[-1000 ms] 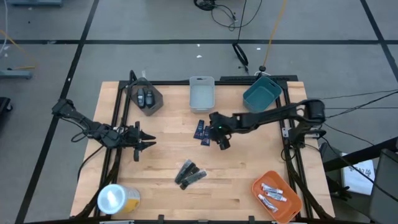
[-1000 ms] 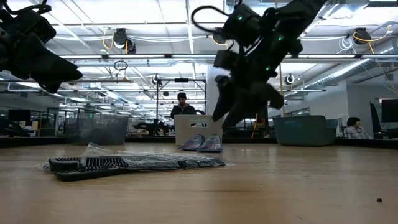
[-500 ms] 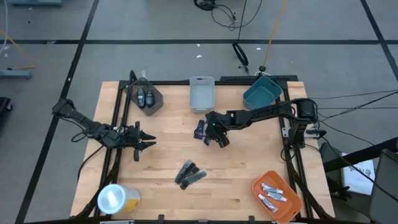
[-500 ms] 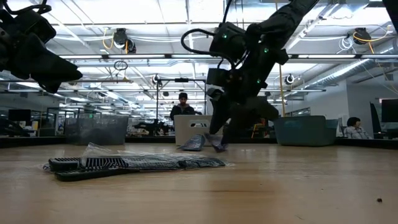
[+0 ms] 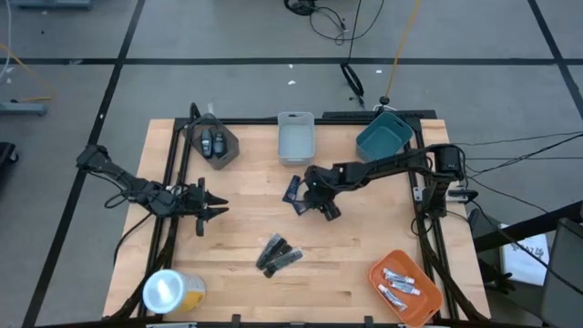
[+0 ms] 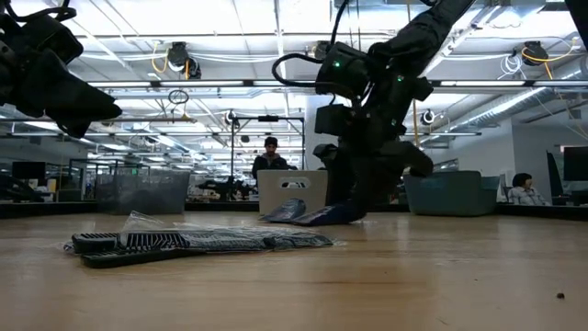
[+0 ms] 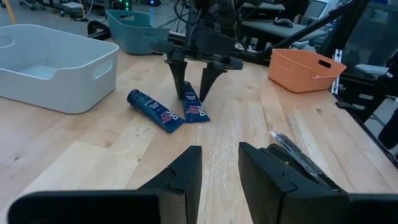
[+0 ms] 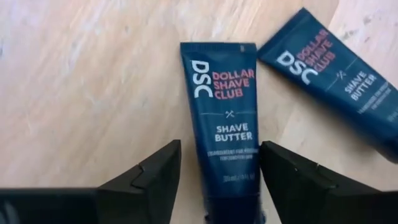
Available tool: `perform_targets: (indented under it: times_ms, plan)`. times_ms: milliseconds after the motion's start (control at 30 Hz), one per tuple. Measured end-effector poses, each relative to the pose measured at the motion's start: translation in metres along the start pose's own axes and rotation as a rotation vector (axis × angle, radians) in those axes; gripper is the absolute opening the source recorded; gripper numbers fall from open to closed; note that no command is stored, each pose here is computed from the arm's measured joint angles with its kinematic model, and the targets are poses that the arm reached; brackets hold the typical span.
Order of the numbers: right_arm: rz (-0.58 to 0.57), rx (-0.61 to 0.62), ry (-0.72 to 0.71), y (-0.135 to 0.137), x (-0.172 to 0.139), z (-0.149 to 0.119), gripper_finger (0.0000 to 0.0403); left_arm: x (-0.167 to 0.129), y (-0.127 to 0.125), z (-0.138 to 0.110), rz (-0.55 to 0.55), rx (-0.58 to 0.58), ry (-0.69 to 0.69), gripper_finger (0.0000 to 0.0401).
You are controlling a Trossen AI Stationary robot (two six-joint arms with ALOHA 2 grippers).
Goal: Pick & Place Travel size toiletries
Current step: Put the right blue shaving cream into the blue bin
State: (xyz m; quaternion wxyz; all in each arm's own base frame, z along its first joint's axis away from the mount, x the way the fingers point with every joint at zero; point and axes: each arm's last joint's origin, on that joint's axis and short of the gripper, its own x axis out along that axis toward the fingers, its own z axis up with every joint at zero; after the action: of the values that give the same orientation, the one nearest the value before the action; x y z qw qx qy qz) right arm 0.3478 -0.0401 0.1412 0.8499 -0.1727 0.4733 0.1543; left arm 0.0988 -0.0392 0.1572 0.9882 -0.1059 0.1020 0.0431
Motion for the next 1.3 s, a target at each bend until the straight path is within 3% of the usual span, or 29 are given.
perform_targets:
  times_ms: [800,1300]
  plan:
    - [-0.033,0.166,-0.069,0.011,0.011,-0.017,0.0092,0.0,0.0,0.0,0.0,-0.002,0.0,0.0102]
    - [-0.094,0.213,-0.207,0.008,-0.033,0.002,0.0079,0.0,0.0,0.0,0.0,-0.003,0.0,0.0102]
